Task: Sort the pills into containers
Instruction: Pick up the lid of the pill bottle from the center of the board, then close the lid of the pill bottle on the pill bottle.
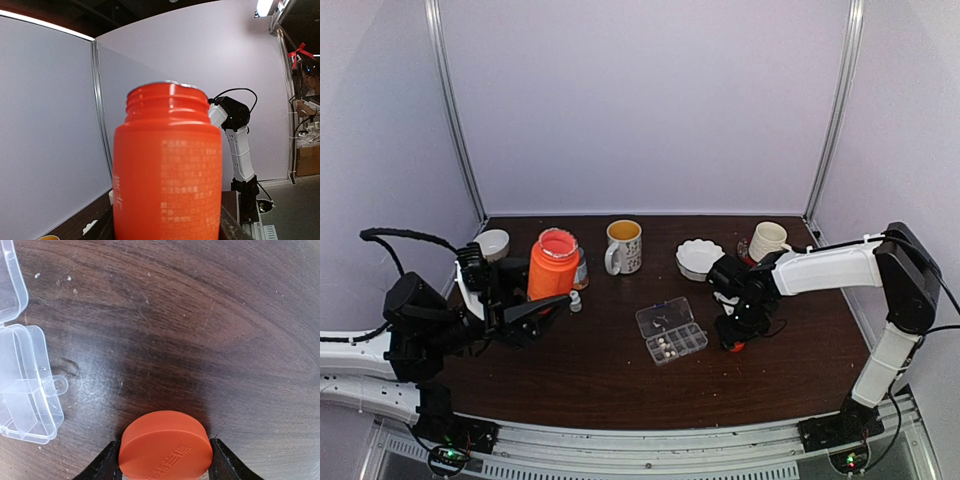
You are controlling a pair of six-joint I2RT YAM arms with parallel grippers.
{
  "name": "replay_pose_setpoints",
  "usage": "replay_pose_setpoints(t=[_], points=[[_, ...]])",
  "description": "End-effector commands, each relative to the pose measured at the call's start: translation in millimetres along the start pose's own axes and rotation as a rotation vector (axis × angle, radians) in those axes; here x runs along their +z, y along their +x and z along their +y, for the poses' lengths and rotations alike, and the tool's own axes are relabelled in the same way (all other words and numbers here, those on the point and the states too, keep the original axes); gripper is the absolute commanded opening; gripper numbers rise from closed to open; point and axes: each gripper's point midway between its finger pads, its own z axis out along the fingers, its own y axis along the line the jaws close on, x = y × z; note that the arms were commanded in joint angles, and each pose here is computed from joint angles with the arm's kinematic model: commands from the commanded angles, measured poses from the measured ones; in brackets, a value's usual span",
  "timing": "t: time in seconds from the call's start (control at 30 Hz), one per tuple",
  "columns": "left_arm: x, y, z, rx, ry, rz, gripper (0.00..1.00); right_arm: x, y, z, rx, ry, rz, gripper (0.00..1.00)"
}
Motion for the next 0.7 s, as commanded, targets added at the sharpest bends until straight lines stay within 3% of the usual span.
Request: replay_pose_setpoints(t=[0.0,0.23,0.33,0.53,0.67], points=[[1,-7,-1,-0.010,0.004,-0.024,0.00,-23,-11,-1,0.000,-0.018,-0.056,0.59],[16,7,-4,-0.153,0.025,0.034,0.00,-104,-26,25,-0.058,-0.268,-0.265,0.57],[30,13,-21,-0.239,0.125,0.068,0.00,-158,-32,34,-0.085,-0.385,-0.393,0.51],[53,8,-66,-0.428,0.455,0.080,0.00,-273,-27,57,-0.180,-0.667,-0.629,0.49],[64,12,-80,-0.503,0.565,0.112,0.00,-339,-9,76,-0.270,-0.893,-0.738,0.48]])
